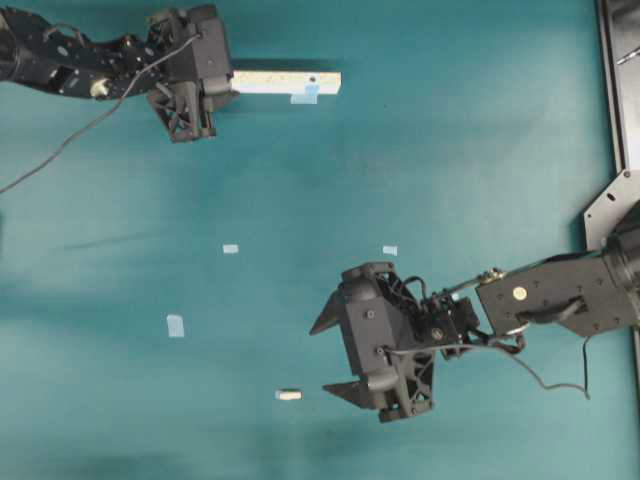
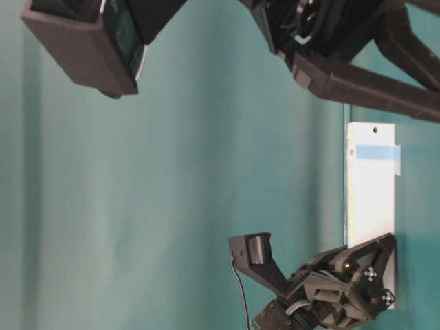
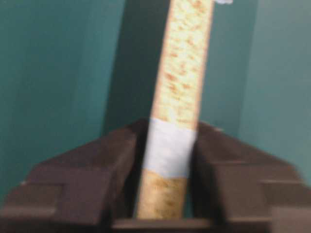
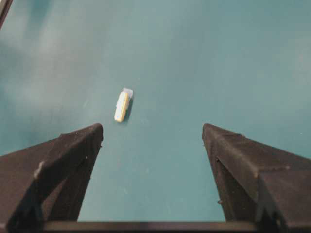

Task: Move the wooden board into place and insert the rod into its hole.
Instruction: 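Close the left gripper on the strip and drag it rightward, then swing the held strip toward the table center with the left gripper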

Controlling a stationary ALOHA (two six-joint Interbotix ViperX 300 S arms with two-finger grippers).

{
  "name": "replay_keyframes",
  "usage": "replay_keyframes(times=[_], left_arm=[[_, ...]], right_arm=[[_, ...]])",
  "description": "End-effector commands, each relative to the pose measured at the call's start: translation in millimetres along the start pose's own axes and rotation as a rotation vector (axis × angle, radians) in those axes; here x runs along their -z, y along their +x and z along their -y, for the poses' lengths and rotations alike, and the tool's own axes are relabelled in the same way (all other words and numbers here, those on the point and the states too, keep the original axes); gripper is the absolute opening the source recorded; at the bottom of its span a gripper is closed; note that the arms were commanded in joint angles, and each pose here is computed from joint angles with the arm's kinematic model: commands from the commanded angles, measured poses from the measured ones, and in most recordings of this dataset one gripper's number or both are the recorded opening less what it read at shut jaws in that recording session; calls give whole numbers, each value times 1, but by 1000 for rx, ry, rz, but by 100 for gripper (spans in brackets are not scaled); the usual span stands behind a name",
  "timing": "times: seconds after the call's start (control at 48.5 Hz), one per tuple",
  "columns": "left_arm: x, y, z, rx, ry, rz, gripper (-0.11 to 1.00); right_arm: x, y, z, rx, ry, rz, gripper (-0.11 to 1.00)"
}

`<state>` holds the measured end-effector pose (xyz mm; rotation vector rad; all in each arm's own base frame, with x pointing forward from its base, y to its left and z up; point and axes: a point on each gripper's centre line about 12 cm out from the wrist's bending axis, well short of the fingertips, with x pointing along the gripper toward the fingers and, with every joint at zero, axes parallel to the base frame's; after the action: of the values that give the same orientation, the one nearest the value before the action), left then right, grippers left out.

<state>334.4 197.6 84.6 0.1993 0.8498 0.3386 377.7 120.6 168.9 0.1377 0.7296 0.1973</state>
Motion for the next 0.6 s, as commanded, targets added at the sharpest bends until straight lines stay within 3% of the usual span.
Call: replay_keyframes(times=[0.0,0.289,0.578], left_arm=[[-10,-4,-7,-19,-5,33,22],[-12,-4,-6,-20,-4,40,22],[-16,-4,1,-6,8,45,22]], right_arm=[[-17,-9,-6,-19,-4,54,91],[-18,-10,-7,-21,-3,58,91],[-63,-56,-11,-30,10,178,91]])
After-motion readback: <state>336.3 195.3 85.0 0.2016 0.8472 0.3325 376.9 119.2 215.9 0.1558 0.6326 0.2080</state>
